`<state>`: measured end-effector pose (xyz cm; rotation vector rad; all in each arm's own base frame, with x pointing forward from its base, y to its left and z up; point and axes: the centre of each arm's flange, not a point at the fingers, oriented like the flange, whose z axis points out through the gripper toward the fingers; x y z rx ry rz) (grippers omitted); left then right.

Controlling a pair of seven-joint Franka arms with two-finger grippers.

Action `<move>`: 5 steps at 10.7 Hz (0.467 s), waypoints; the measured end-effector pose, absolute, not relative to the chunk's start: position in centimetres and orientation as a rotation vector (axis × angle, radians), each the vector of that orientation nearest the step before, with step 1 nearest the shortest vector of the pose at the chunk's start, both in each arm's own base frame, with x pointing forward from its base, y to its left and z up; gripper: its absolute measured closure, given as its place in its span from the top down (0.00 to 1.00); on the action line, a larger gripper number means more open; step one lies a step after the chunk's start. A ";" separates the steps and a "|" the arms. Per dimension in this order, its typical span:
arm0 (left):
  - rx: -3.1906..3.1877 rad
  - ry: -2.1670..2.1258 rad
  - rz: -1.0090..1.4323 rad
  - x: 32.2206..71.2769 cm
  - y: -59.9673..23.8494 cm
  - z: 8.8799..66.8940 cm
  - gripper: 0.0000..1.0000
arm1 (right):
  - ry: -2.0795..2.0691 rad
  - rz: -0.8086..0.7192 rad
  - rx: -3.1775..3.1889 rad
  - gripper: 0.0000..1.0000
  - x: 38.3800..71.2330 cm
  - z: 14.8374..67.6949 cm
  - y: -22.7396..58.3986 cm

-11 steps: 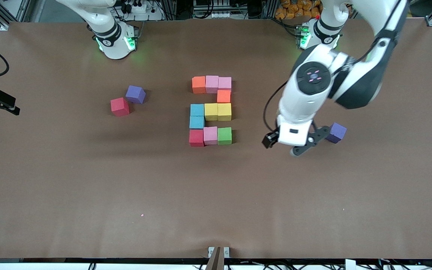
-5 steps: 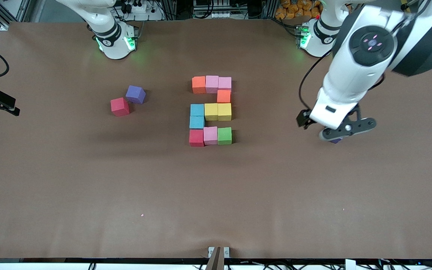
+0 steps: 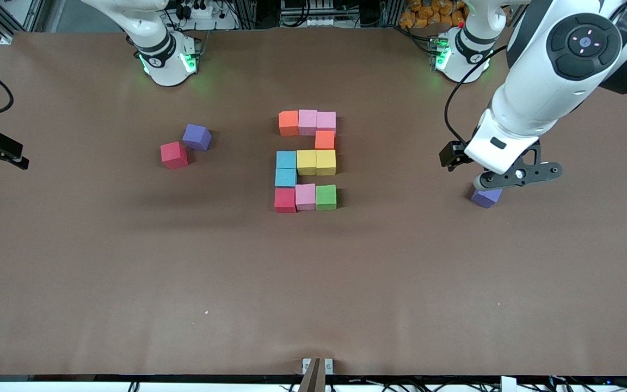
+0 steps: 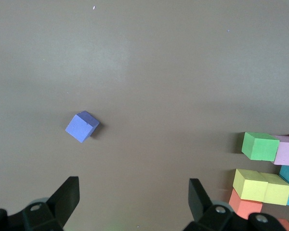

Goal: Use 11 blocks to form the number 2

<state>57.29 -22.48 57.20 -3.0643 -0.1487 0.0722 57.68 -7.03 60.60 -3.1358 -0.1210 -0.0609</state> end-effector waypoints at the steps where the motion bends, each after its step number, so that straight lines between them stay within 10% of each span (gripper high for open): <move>1: -3.078 -0.100 0.069 57.3 -22.0 57.7 1.00 | -0.121 -0.063 -3.136 1.00 57.7 60.6 -7.0; 5: -3.126 0.056 0.047 57.3 -15.3 61.1 1.00 | -0.122 -0.065 -3.136 1.00 57.9 60.4 -7.0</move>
